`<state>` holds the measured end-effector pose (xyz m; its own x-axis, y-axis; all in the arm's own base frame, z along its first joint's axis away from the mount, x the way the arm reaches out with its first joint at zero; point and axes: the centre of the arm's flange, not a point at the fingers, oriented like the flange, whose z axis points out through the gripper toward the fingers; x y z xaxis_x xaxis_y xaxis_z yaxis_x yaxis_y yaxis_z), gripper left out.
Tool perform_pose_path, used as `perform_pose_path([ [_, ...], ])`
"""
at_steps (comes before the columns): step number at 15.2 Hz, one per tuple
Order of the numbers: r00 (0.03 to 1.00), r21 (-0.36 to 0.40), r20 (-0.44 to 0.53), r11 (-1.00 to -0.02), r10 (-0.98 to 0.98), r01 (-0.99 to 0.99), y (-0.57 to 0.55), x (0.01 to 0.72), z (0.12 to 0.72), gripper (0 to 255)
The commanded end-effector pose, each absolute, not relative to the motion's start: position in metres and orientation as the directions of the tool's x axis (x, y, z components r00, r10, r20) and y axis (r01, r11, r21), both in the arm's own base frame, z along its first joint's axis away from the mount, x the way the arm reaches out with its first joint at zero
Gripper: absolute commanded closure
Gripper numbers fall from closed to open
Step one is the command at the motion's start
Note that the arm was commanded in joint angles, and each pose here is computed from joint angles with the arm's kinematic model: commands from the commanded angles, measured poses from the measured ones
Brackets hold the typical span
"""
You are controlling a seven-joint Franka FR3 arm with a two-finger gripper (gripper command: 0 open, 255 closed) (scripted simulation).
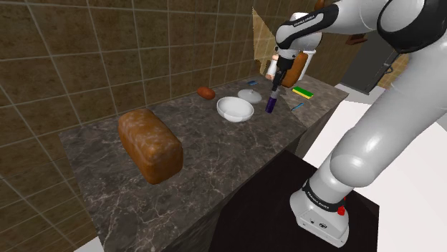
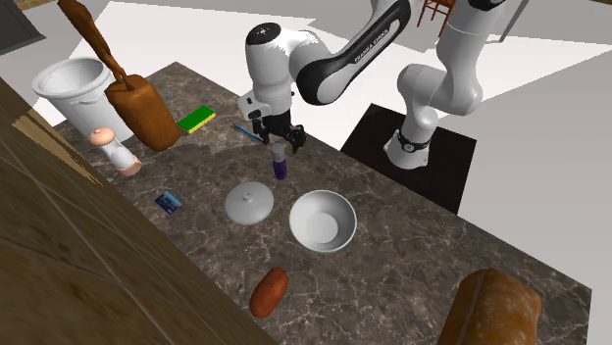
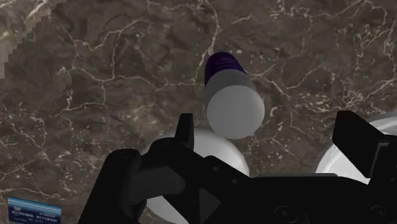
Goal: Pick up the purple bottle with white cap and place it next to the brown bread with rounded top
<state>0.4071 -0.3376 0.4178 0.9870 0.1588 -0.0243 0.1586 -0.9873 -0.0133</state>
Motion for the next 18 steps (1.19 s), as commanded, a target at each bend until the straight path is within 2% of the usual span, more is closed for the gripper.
perform_pose_path([
  [1, 0.986, -0.016, -0.017, -0.986, 0.167, 0.167, -0.353, 0.416, 0.409, 0],
  [9, 0.986, -0.016, -0.017, -0.986, 0.167, 0.167, -0.353, 0.415, 0.369, 0],
  [16, 0.986, -0.016, -0.017, -0.986, 0.167, 0.167, -0.353, 0.415, 0.37, 0],
  [17, 0.986, -0.016, -0.017, -0.986, 0.167, 0.167, -0.353, 0.415, 0.37, 255],
  [18, 0.986, -0.016, -0.017, -0.986, 0.167, 0.167, -0.353, 0.415, 0.37, 255],
])
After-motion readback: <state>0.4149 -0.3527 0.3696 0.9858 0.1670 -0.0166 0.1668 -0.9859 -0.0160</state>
